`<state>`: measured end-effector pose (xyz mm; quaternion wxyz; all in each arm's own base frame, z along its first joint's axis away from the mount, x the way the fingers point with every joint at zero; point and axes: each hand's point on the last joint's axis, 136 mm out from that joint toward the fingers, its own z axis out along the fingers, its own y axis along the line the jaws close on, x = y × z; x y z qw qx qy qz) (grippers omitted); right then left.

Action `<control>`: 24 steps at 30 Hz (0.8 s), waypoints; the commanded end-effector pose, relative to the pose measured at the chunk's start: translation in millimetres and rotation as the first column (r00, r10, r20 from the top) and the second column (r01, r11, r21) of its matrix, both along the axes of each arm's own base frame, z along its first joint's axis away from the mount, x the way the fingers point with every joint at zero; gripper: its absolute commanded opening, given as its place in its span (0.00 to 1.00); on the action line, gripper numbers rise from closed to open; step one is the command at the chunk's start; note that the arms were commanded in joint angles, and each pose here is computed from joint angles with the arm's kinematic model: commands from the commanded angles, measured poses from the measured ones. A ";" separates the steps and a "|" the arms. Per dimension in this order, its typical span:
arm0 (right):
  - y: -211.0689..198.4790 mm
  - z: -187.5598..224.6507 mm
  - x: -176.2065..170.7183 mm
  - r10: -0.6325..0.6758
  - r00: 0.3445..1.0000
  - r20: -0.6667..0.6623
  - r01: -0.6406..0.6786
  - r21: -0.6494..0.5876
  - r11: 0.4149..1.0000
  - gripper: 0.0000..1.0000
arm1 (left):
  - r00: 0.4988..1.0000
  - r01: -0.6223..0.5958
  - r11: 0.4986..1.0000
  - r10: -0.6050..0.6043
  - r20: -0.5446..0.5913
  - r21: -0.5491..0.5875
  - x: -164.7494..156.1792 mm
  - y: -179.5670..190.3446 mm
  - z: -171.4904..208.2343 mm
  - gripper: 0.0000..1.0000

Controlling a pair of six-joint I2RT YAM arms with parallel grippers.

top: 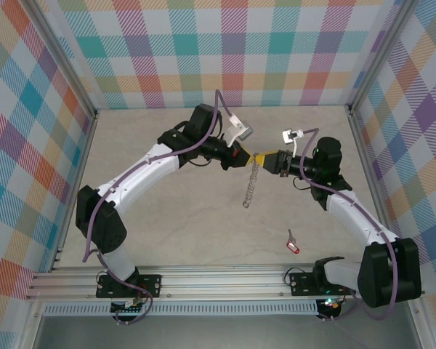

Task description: Put the keys on the keyring

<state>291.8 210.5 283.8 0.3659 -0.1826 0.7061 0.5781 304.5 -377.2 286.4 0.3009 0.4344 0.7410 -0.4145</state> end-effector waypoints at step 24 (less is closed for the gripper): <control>-6.5 25.4 7.3 -0.075 0.993 0.091 0.072 0.037 0.997 0.00 | 0.967 -0.240 0.955 0.250 0.040 -0.174 29.0 22.0 74.9 0.38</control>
